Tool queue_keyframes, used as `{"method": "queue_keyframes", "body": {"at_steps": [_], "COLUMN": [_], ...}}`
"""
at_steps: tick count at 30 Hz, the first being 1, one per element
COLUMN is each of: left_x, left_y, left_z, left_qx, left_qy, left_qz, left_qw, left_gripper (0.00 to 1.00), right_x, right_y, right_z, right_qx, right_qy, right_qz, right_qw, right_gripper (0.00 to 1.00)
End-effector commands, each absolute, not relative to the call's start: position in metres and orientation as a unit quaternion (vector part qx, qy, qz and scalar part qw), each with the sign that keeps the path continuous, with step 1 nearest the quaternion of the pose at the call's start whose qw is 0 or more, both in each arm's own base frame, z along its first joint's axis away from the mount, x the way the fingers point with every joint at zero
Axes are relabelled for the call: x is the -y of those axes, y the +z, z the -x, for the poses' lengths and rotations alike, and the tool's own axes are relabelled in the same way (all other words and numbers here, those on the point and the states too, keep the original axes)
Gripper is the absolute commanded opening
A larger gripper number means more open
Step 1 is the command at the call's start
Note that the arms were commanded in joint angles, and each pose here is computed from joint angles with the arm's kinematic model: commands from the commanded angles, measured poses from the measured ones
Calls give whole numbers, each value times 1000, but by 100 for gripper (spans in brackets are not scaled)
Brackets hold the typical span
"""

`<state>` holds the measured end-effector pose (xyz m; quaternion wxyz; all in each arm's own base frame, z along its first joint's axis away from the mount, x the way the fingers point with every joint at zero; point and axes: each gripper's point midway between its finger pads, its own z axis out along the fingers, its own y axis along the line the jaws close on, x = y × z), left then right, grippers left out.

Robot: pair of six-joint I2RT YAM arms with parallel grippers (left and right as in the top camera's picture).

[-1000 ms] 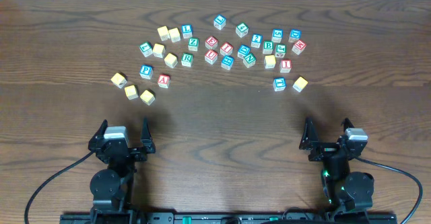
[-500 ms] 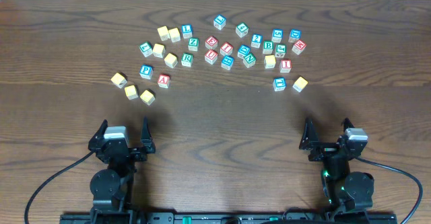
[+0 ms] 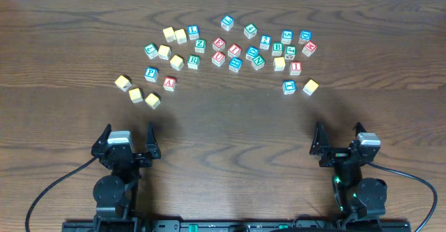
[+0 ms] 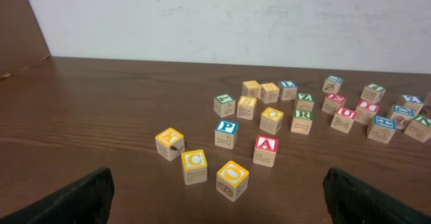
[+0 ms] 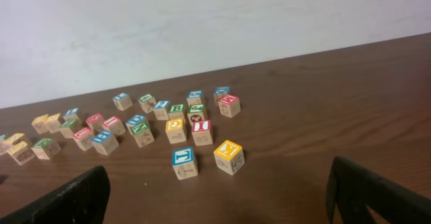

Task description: Spell out AI2

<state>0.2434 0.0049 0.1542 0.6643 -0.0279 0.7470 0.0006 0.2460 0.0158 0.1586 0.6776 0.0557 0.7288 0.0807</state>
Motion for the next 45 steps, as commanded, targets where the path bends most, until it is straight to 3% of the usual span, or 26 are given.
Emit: {"method": "queue_keyframes", "body": {"at_steps": [1,32,45], "left_x": [-4,-4,-4], "left_y": [137,148,182], "left_z": [-244,-245,-269], "left_qx": [-759,-748,-799], "left_qy": [3,8,10], "left_qz": [24,19,17], "left_qw": [650,663,601], "left_gripper": [98,98,98], "right_x": [-15,8,-7], "right_y": [158,166,203], "right_z": [-246,-245,-246], "right_qx": [-729,-714,-710], "right_qy": [74,28,70], "right_qz": [-53,-98,-78], "right_qw": [678,693,696], "right_gripper": [99,99,99]}}
